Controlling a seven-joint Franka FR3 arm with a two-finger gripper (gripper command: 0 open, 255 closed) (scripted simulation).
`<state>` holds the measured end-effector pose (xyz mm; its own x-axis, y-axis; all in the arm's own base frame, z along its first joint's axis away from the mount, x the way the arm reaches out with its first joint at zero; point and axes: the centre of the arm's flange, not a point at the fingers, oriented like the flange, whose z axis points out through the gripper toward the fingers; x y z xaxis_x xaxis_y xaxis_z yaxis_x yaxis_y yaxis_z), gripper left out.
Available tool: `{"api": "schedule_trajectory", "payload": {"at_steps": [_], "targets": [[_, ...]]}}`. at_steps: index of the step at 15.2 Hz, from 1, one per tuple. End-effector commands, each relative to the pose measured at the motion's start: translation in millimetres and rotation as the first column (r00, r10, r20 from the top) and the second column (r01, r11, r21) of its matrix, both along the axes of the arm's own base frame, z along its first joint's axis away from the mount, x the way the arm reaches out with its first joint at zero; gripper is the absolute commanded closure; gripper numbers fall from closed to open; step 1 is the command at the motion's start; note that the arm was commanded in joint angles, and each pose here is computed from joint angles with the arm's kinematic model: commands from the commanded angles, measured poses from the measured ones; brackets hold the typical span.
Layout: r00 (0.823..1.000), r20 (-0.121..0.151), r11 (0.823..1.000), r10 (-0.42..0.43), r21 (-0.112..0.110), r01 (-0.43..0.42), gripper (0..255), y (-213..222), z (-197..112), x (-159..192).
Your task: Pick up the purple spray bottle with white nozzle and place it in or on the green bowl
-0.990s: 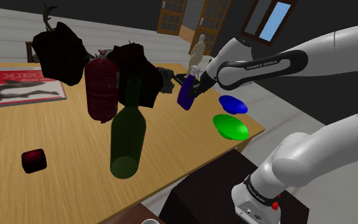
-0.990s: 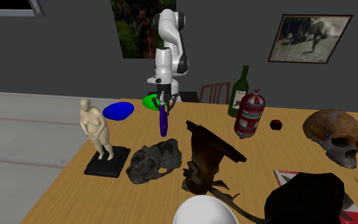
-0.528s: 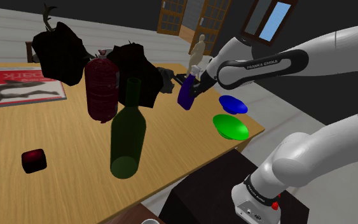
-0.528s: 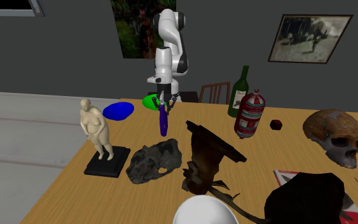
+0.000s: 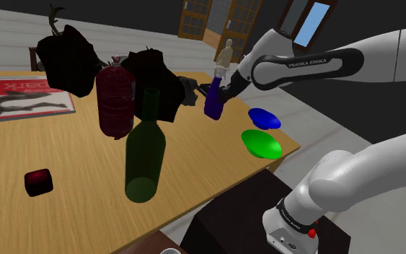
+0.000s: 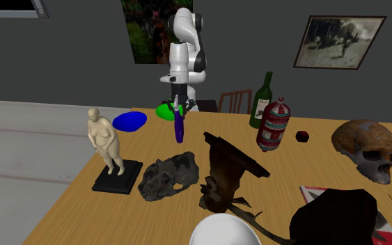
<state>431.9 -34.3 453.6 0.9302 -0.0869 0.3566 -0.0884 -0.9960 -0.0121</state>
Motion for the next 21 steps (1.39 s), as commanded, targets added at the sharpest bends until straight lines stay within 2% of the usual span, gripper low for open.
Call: {"api": "schedule_trajectory", "payload": {"at_steps": [1,12,13,14,17,21], "targets": [[1.0,0.0,1.0,0.0,0.0,0.0,255,-1,10,0],[1.0,0.0,1.0,0.0,0.0,0.0,255,-1,68,0],[1.0,0.0,1.0,0.0,0.0,0.0,255,0,63,1],[1.0,0.0,1.0,0.0,0.0,0.0,0,0,63,1],[0.995,-0.095,0.999,-0.012,0.029,0.015,0,-2,30,4],[0.975,-0.221,0.997,-0.023,0.066,0.039,0,-3,-15,3]]}}
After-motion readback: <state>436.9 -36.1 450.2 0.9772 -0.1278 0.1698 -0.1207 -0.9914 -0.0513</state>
